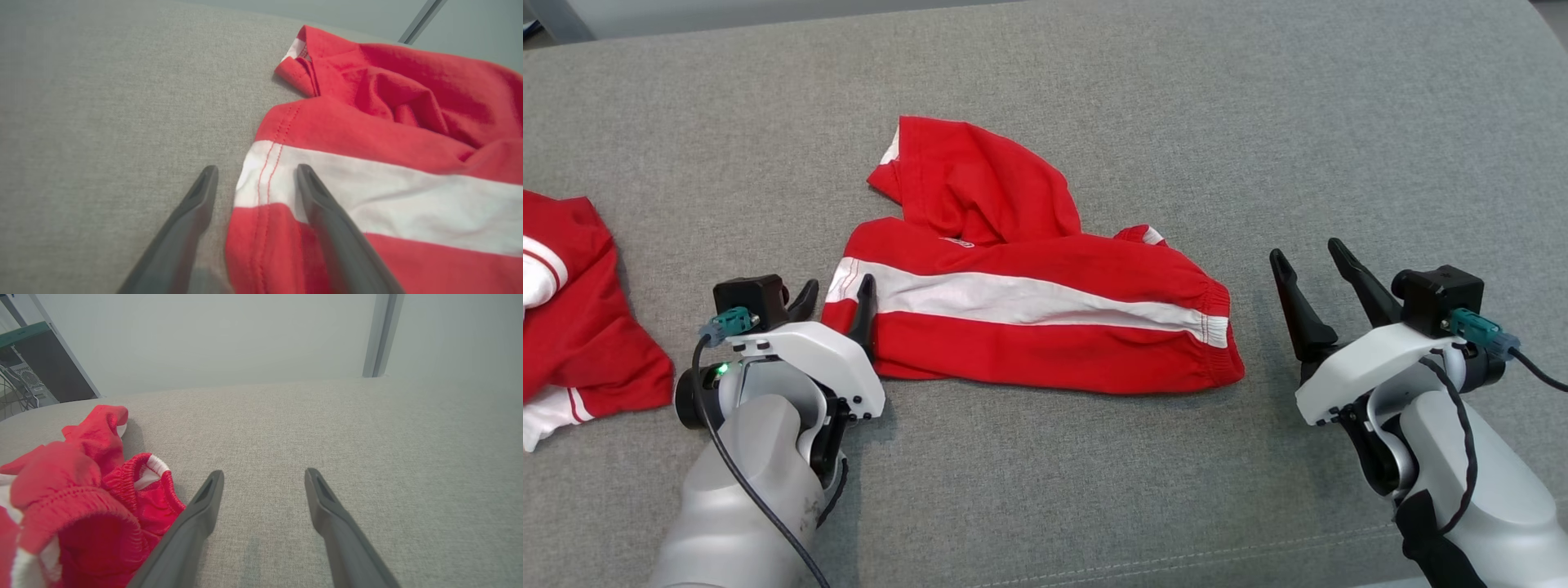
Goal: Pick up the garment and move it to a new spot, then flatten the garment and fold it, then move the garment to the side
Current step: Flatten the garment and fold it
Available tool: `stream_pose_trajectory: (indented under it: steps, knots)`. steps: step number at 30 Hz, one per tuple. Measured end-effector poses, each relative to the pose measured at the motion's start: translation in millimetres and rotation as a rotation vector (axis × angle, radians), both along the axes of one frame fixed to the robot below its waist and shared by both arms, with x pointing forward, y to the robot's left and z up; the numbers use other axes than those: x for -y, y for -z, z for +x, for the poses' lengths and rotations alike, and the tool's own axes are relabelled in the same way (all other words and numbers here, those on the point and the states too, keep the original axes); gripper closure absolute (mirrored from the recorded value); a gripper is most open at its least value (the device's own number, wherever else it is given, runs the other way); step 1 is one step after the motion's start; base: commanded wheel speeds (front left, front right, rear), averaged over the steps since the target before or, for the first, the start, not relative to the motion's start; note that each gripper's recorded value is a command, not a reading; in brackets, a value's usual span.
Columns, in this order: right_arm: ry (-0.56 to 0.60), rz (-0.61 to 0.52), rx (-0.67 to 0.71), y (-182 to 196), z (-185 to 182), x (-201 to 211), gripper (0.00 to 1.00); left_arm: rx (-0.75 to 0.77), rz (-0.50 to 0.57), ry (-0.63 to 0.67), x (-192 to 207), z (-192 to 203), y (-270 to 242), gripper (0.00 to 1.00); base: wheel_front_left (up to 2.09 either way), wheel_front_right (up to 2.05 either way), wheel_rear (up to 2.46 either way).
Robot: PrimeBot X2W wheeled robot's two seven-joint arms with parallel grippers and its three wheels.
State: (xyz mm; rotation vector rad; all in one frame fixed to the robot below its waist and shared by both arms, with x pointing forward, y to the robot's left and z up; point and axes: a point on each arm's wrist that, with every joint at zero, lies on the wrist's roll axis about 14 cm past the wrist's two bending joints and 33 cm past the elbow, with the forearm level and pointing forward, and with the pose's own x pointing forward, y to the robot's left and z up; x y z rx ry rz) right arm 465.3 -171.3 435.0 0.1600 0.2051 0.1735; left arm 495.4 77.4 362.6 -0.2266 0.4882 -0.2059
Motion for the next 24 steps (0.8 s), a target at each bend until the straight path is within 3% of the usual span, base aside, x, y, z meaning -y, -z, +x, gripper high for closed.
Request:
stream_pose_trajectory:
  steps: [2, 4, 5, 6, 9, 13, 16, 24]
  knots:
    - [-0.001, 0.001, -0.001, 0, 0, -1, 0.0, -0.007, 0.001, 0.001, 0, 0, 1, 0.0, 0.0, 0.0, 0.0]
    - [-0.001, 0.002, -0.002, 1, 0, -1, 0.0, -0.009, -0.004, 0.002, 1, 2, 0, 0.09, 0.0, 0.0, 0.0]
    - [-0.001, 0.002, -0.003, 1, 0, -1, 0.0, -0.016, -0.017, -0.006, 2, 3, 0, 0.4, 0.0, 0.0, 0.0]
    - [-0.001, 0.002, -0.003, 1, 0, -1, 0.0, -0.019, -0.017, -0.005, 2, 4, 0, 0.5, 0.0, 0.0, 0.0]
    - [0.0, 0.002, 0.002, -1, 2, -1, 0.0, -0.042, -0.016, 0.003, 4, 1, 5, 0.67, 0.0, 0.0, 0.0]
    - [0.001, 0.003, 0.015, -5, 4, 0, 0.0, -0.049, -0.015, 0.011, 6, 5, 3, 0.76, 0.0, 0.0, 0.0]
    - [0.008, 0.009, 0.028, -10, 6, 1, 0.0, -0.05, -0.019, 0.016, 7, 3, 3, 1.0, 0.0, 0.0, 0.0]
    - [-0.005, 0.037, 0.102, -35, 12, -6, 0.0, 0.015, -0.014, 0.008, 3, 8, -15, 1.0, 0.0, 0.0, 0.0]
